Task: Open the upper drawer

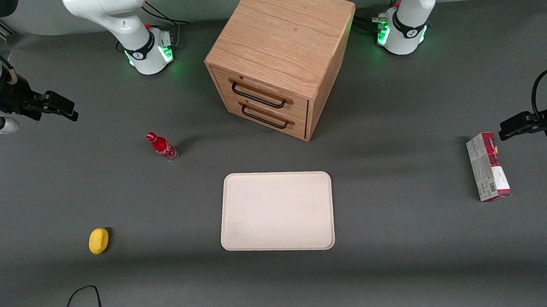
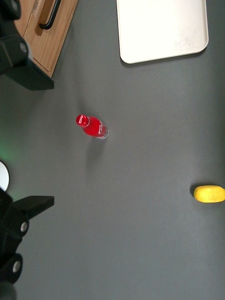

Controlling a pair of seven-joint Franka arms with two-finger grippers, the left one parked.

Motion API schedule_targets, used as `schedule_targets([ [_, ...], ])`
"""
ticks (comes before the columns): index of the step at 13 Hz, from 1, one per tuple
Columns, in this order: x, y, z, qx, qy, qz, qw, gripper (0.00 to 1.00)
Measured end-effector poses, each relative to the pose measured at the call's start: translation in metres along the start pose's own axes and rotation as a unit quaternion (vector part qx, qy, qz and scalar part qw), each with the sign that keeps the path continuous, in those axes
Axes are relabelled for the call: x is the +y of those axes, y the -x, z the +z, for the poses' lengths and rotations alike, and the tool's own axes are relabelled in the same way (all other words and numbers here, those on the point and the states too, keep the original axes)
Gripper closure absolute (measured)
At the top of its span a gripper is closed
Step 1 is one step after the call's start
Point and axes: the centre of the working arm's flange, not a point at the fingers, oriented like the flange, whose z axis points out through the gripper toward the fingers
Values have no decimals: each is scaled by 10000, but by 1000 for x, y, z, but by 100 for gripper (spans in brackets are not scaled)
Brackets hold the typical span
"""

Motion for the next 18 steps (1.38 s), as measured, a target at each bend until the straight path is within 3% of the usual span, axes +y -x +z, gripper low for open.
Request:
schedule_targets([
  [4, 0, -1, 2, -16, -8, 0, 10000, 0],
  [6, -15, -5, 2, -23, -128, -120, 9998, 0],
  [9, -106, -2, 6, -44, -167, -933, 9955, 0],
  [12, -207, 18, 7, -8, -255, -1882, 9818, 0],
  [14, -262, 36, 11, -66, -394, -2672, 9628, 0],
  [15, -285, 46, 17, -152, -507, -3229, 9450, 0],
  [16, -303, 54, 25, -286, -681, -3667, 9274, 0],
  [18, -328, 63, 45, -658, -1271, -4227, 8949, 0],
])
